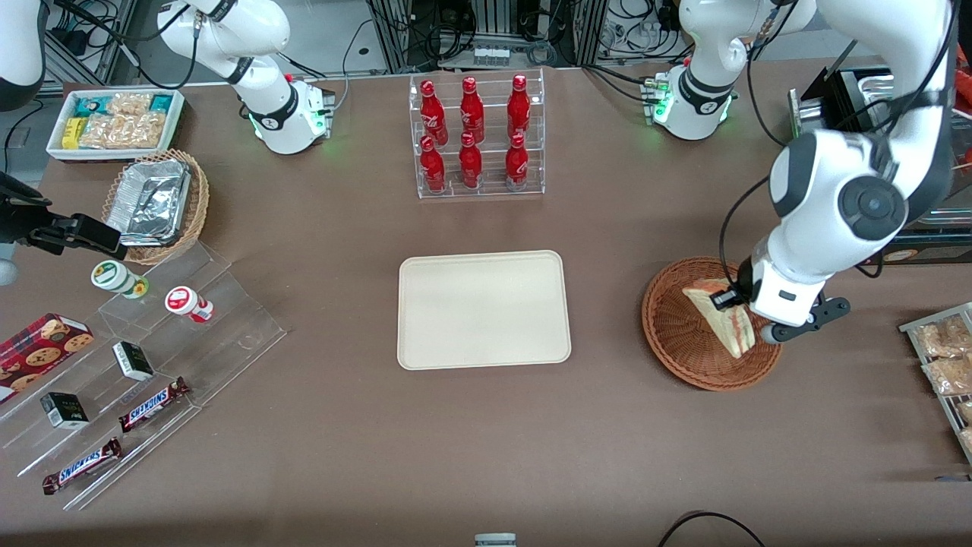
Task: Place sandwich from basket to tray
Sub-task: 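Carry the sandwich with the left gripper over the cream tray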
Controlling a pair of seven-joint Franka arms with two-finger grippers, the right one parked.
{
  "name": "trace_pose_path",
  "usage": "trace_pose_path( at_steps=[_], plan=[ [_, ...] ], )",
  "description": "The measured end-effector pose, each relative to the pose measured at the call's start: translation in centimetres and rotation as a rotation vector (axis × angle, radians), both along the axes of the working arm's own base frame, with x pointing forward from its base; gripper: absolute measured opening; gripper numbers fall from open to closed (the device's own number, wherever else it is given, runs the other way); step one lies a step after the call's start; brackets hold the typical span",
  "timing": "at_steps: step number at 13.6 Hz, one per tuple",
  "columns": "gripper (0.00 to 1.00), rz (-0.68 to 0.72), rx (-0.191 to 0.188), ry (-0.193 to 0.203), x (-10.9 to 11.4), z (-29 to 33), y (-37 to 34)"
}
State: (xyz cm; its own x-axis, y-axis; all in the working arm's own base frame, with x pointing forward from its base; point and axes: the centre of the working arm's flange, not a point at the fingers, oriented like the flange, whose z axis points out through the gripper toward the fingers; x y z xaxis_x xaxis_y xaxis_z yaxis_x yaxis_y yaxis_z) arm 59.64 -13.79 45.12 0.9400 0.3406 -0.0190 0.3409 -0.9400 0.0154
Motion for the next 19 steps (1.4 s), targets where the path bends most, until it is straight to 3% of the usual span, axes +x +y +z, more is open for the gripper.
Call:
trace_pose_path(
  at_steps=[3, 7, 11, 13, 16, 19],
  plan=[
    [0.17, -0.075, -0.022, -0.020, -0.7, 2.5, -7.9],
    [0.17, -0.229, -0.015, 0.041, -2.4, -3.0, -18.8],
    [0.17, -0.331, -0.029, 0.067, -3.0, -7.5, -26.6],
    [0.17, -0.359, -0.045, 0.046, -3.6, -9.0, -29.5],
    [0.17, -0.382, 0.001, 0.010, -5.9, -13.5, -33.9],
    [0.17, -0.400, 0.000, -0.022, -8.3, -18.8, -37.6]
  ],
)
